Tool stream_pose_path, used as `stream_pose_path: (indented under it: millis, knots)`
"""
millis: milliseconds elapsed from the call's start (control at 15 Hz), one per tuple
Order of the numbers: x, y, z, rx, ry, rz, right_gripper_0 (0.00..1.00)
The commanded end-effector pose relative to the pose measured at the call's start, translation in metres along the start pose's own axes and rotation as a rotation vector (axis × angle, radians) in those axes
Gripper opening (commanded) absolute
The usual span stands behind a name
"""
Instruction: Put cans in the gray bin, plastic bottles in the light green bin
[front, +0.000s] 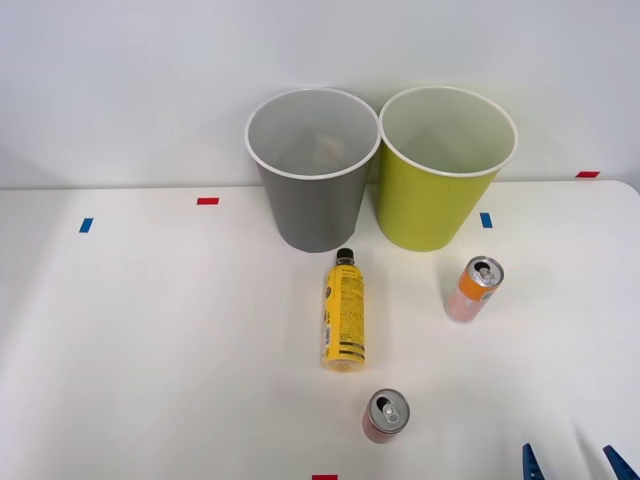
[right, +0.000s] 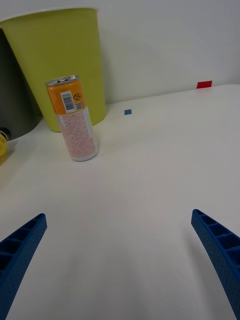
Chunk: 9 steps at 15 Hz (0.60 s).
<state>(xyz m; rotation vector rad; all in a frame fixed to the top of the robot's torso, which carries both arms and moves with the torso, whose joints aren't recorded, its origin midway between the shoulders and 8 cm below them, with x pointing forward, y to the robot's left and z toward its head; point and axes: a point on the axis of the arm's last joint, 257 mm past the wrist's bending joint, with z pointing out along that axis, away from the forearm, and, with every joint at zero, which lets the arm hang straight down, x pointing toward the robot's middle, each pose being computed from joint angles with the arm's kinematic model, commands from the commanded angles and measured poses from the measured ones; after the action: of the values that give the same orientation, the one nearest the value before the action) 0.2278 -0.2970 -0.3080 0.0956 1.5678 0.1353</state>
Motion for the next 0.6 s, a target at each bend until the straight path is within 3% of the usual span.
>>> stream_pose_path:
  millis: [67,600]
  knots:
    - [-0.0021,-0.0035,0.0006,0.002,-0.003,-0.029,1.00]
    - [-0.0021,-0.0035,0.0006,0.002,-0.003,-0.029,1.00]
